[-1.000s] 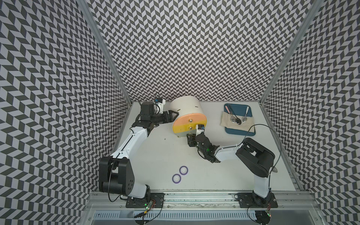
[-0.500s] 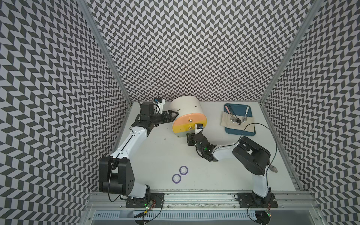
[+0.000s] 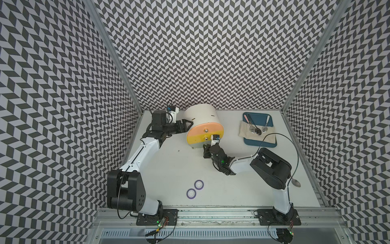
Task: Place the transparent tape into the drawer according to color
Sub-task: Open the drawer in the storage box.
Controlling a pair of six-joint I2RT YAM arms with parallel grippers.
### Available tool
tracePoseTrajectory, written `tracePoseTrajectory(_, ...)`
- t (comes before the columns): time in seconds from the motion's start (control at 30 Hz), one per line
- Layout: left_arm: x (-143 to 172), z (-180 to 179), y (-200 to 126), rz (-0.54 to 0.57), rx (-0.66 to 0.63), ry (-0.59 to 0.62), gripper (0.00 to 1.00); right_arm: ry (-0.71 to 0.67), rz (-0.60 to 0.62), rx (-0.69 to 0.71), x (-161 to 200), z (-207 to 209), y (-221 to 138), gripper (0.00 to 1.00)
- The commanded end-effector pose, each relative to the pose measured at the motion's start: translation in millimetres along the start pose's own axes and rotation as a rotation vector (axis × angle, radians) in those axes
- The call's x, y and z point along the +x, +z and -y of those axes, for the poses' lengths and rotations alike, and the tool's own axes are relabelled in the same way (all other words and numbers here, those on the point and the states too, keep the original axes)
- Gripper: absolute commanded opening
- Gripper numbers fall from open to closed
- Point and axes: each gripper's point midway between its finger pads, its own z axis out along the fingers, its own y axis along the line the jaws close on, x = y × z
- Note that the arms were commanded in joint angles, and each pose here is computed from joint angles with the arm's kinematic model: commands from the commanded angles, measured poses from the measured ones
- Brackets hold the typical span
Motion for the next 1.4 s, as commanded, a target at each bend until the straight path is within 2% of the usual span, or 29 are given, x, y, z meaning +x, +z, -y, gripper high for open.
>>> tracePoseTrajectory(0.0,-1,2,-1,0.009,0.020,0.019,0.80,0.011,0.051,-0.033,-14,-11,4,0.11)
tracePoseTrajectory(0.23,-1,2,0,0.008,0.022,0.017,0.80,-0.002,0.046,-0.045,-15,-13,-1,0.00)
tracePoseTrajectory(0.53,0,2,0,0.006,0.025,0.016,0.80,-0.020,0.028,-0.047,-5,-15,-23,0.00)
tracePoseTrajectory(0.93,-1,5,-1,0.011,0.032,0.016,0.80,-0.058,-0.027,-0.039,11,-23,-70,0.00)
tracePoseTrajectory(1.23,-1,6,-2,0.013,0.037,0.016,0.80,-0.087,-0.087,-0.029,26,-22,-82,0.00)
tracePoseTrajectory(1.27,-2,7,-2,0.014,0.039,0.018,0.80,-0.092,-0.095,-0.026,28,-22,-82,0.02)
tracePoseTrajectory(1.3,-1,7,-2,0.014,0.040,0.018,0.80,-0.097,-0.102,-0.022,29,-22,-81,0.08)
tracePoseTrajectory(1.37,-1,7,-2,0.012,0.043,0.014,0.80,-0.105,-0.111,-0.021,29,-23,-82,0.26)
